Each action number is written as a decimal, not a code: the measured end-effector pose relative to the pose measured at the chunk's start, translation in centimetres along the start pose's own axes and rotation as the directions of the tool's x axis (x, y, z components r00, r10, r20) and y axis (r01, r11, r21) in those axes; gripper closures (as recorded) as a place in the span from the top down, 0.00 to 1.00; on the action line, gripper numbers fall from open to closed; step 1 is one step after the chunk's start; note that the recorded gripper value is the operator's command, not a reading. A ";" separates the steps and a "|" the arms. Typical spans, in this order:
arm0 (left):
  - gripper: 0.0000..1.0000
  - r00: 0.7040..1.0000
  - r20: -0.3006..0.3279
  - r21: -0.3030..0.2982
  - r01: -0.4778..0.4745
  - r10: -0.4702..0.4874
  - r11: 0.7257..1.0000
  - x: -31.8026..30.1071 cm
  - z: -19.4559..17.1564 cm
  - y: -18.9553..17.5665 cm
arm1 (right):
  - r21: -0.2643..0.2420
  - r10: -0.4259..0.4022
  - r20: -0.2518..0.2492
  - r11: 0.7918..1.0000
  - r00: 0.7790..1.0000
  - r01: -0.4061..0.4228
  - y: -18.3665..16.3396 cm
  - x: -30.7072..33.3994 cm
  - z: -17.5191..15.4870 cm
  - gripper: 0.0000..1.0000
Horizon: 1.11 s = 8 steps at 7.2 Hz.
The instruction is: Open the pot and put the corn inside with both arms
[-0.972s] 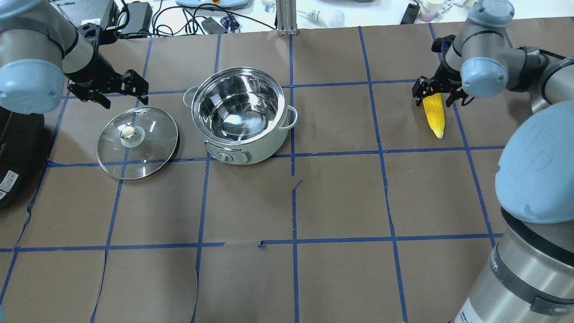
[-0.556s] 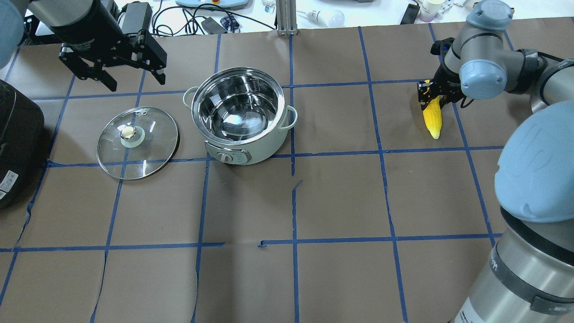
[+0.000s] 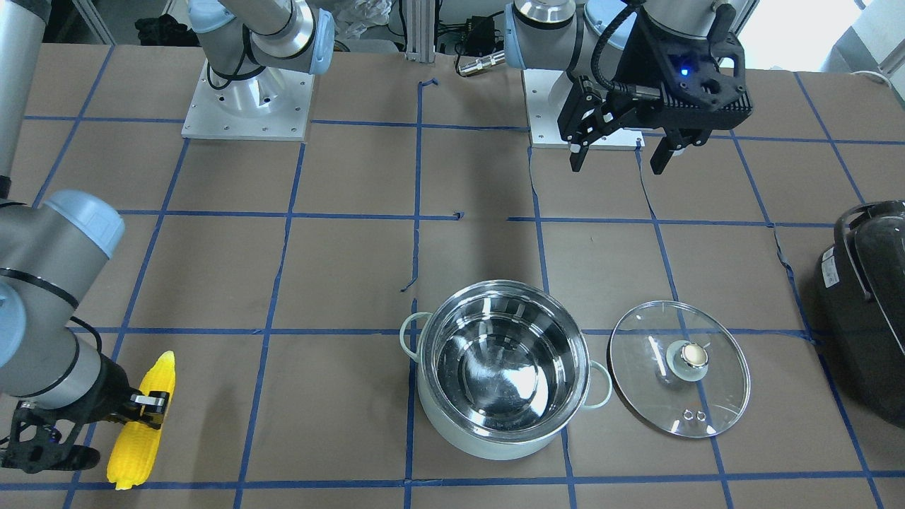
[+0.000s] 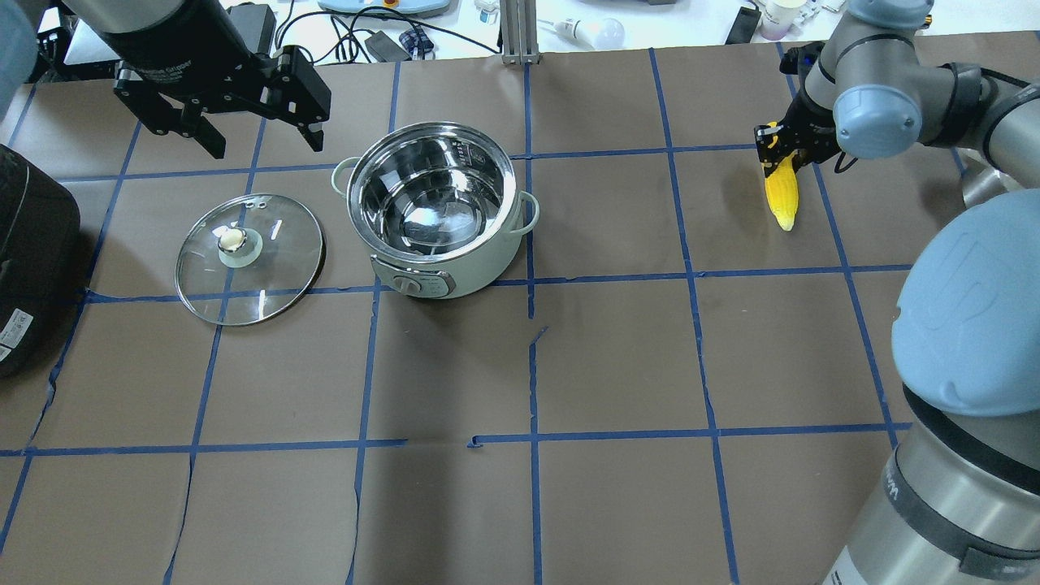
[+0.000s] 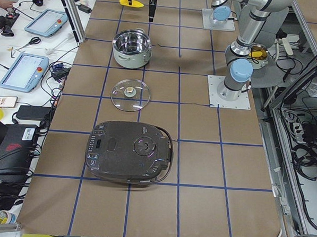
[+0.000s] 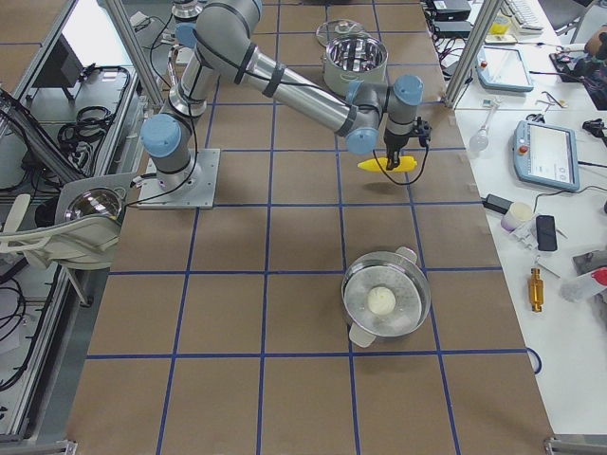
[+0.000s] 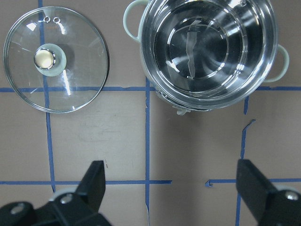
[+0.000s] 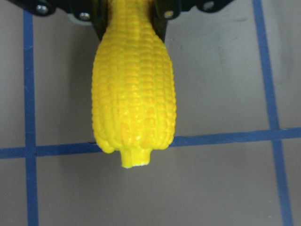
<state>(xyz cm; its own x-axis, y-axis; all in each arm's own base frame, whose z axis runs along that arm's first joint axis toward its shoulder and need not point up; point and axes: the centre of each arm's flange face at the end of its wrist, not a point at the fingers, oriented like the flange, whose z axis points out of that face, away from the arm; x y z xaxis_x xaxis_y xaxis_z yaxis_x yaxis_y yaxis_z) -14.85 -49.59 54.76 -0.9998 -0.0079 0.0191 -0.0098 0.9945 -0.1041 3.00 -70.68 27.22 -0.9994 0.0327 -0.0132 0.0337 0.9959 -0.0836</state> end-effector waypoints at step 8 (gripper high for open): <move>1.00 1.000 0.008 0.044 -0.031 0.031 0.999 -1.4 0.3 -0.6 | 0.052 0.116 0.130 0.991 0.985 -0.124 9.1 -39.2 -11.0 0.11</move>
<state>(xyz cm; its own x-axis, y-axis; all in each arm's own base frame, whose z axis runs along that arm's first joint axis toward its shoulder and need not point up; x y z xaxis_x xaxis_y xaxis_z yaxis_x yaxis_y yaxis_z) -13.45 -50.26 54.46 -0.9997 0.0218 0.0084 0.0204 0.9888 -0.1478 42.39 -61.99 37.98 -0.9787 0.1372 -0.1526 0.1580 0.9784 -0.1332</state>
